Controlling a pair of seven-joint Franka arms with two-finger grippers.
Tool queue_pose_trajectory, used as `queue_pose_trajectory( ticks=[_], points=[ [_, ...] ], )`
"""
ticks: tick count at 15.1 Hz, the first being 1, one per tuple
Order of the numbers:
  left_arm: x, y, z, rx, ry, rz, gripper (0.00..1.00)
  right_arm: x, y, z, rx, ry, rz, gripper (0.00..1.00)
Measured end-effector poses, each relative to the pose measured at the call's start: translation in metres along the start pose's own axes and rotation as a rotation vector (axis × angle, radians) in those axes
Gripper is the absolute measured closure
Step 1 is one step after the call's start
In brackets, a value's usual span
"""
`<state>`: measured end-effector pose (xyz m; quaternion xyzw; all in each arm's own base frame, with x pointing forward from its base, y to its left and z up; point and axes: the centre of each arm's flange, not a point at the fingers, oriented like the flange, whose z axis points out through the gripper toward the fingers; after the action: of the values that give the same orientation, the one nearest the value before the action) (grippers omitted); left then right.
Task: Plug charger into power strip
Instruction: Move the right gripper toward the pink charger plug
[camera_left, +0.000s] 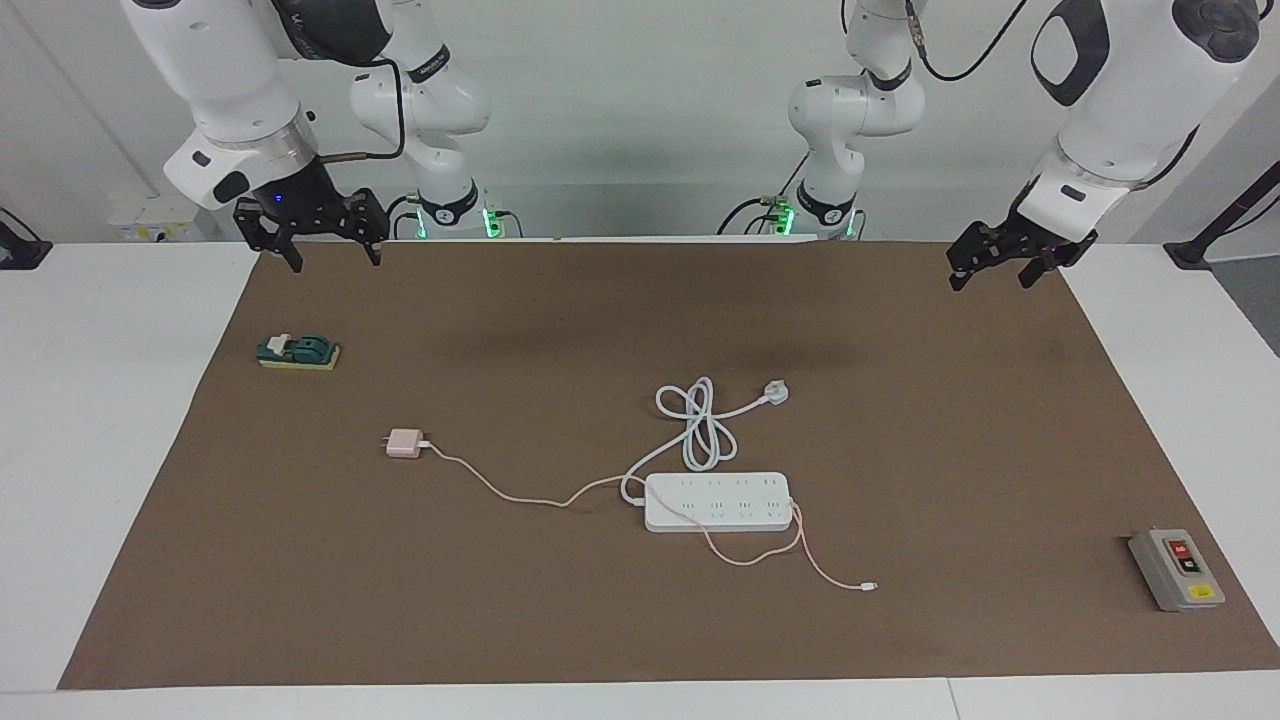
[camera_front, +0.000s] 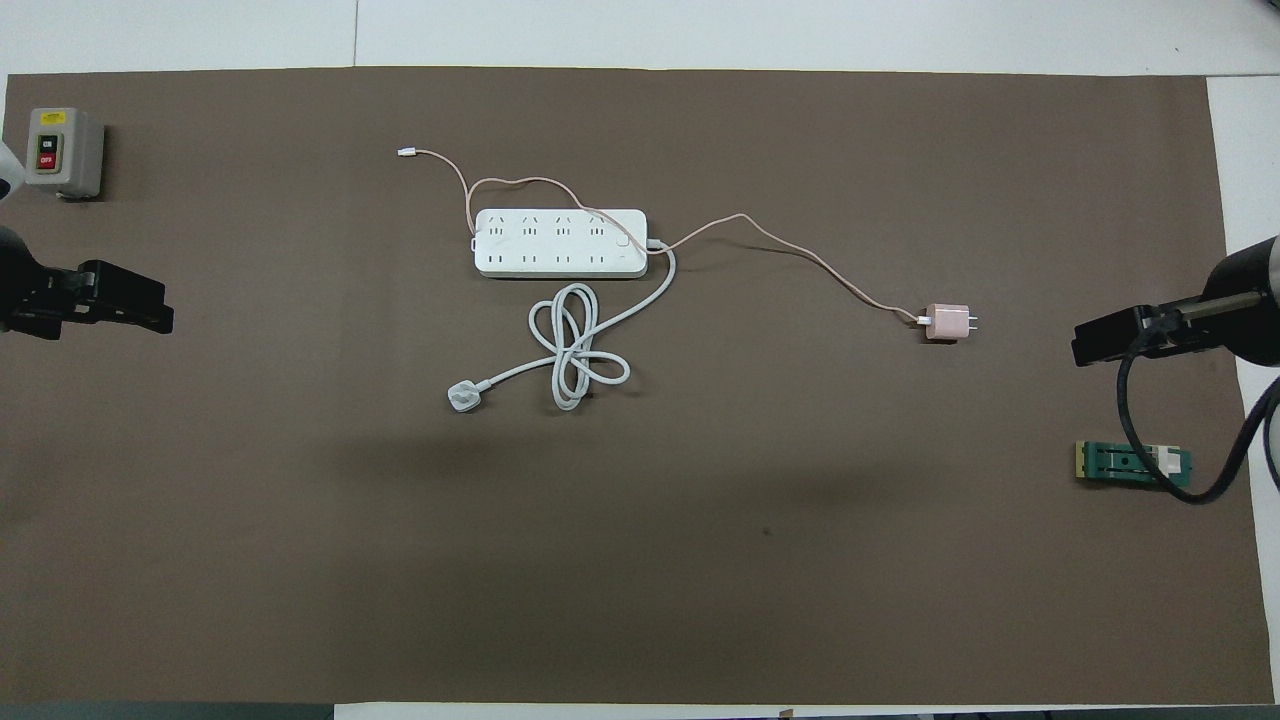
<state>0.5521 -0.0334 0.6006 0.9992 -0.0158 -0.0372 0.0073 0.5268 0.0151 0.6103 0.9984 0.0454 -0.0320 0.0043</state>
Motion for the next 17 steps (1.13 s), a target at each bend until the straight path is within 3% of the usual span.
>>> queue_pose_trajectory(
  ticks=[10,12,14,17],
  points=[
    [0.0,0.0,0.0,0.0,0.0,0.0,0.0,0.0,-0.001,0.002,0.002,-0.004,0.019,0.0],
    [0.0,0.0,0.0,0.0,0.0,0.0,0.0,0.0,-0.002,0.008,0.025,-0.017,0.141,0.0],
    [0.0,0.0,0.0,0.0,0.0,0.0,0.0,0.002,0.004,0.024,0.112,-0.062,0.369,0.0],
    [0.0,0.0,0.0,0.0,0.0,0.0,0.0,0.017,0.055,0.07,0.282,-0.184,0.705,0.0]
  ],
)
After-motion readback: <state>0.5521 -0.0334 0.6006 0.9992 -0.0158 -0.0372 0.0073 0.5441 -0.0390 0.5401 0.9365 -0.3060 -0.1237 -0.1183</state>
